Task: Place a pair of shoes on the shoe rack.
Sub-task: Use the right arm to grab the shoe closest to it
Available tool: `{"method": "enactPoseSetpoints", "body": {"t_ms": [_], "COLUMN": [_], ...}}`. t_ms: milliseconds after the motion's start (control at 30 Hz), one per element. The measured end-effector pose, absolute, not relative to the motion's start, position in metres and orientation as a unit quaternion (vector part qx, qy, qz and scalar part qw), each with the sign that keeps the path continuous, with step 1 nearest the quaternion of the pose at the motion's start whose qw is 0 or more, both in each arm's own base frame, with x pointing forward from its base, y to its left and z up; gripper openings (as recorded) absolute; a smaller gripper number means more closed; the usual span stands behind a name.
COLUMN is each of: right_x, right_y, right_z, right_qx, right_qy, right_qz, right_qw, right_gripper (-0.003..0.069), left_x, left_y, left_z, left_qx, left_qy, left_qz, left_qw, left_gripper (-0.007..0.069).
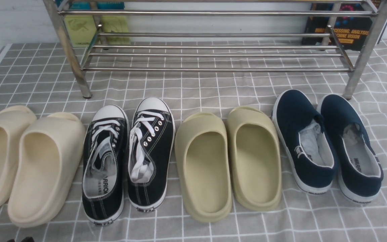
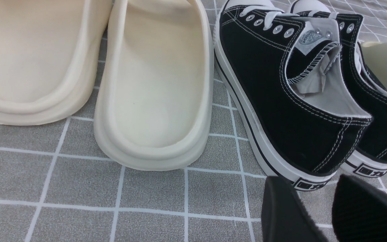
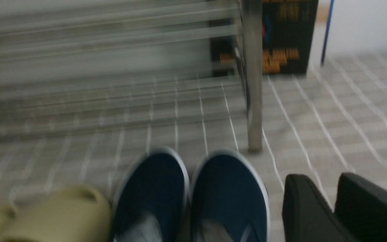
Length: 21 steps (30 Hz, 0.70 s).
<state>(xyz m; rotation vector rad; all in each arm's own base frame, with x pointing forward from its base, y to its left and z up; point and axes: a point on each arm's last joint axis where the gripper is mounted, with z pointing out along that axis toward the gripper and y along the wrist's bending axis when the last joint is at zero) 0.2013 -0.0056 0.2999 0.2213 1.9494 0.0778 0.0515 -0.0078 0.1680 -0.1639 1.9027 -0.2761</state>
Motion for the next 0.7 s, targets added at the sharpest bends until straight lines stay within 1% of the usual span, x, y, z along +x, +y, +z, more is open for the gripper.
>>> {"method": "enactPoseSetpoints", "body": {"t_ms": [33, 67, 100, 133, 167, 267, 300, 367, 400, 433, 533, 600, 633, 667, 700], "right_x": [0.206, 0.215, 0.215, 0.223, 0.227, 0.239, 0.248, 0.260, 0.265, 0.275, 0.292, 0.298, 0.305, 0.306, 0.312], "right_y": [-0.006, -0.008, -0.008, -0.006, -0.004, 0.009, 0.022, 0.042, 0.049, 0.061, 0.080, 0.087, 0.095, 0.097, 0.105], "right_z": [0.290, 0.279, 0.277, 0.272, 0.270, 0.268, 0.266, 0.262, 0.257, 0.252, 0.236, 0.229, 0.220, 0.220, 0.213], "right_qx": [0.094, 0.097, 0.097, 0.092, 0.083, 0.062, 0.038, -0.006, -0.020, -0.040, -0.057, -0.062, -0.069, -0.070, -0.079], "right_qy": [0.856, 0.894, 0.901, 0.926, 0.936, 0.948, 0.952, 0.955, 0.957, 0.959, 0.964, 0.967, 0.969, 0.969, 0.970], "right_qz": [0.031, 0.017, 0.014, 0.005, 0.009, 0.027, 0.051, 0.071, 0.075, 0.083, 0.091, 0.091, 0.092, 0.092, 0.091], "right_qw": [0.507, 0.437, 0.422, 0.367, 0.341, 0.311, 0.299, 0.288, 0.281, 0.270, 0.242, 0.231, 0.218, 0.219, 0.211], "right_gripper": [0.0186, 0.0192, 0.0193, 0.0208, 0.0218, 0.0263, 0.0301, 0.0366, 0.0395, 0.0445, 0.0535, 0.0555, 0.0573, 0.0575, 0.0578], "left_x": [0.052, 0.052, 0.052, 0.052, 0.052, 0.052, 0.052, 0.052, 0.052, 0.052, 0.052, 0.052, 0.052, 0.052, 0.052], "left_y": [-0.008, -0.008, -0.008, -0.008, -0.008, -0.008, -0.008, -0.008, -0.008, -0.008, -0.008, -0.008, -0.008, -0.008, -0.008], "left_z": [0.168, 0.168, 0.168, 0.168, 0.168, 0.168, 0.168, 0.168, 0.168, 0.168, 0.168, 0.168, 0.168, 0.168, 0.168], "left_qx": [-0.070, -0.070, -0.070, -0.070, -0.070, -0.070, -0.070, -0.070, -0.070, -0.070, -0.070, -0.070, -0.070, -0.070, -0.070], "left_qy": [0.810, 0.810, 0.810, 0.810, 0.810, 0.810, 0.810, 0.810, 0.810, 0.810, 0.810, 0.810, 0.810, 0.810, 0.810], "left_qz": [-0.118, -0.118, -0.118, -0.118, -0.118, -0.118, -0.118, -0.118, -0.118, -0.118, -0.118, -0.118, -0.118, -0.118, -0.118], "left_qw": [0.570, 0.570, 0.570, 0.570, 0.570, 0.570, 0.570, 0.570, 0.570, 0.570, 0.570, 0.570, 0.570, 0.570, 0.570], "left_gripper": [0.0239, 0.0239, 0.0239, 0.0239, 0.0239, 0.0239, 0.0239, 0.0239, 0.0239, 0.0239, 0.0239, 0.0239, 0.0239, 0.0239, 0.0239]}}
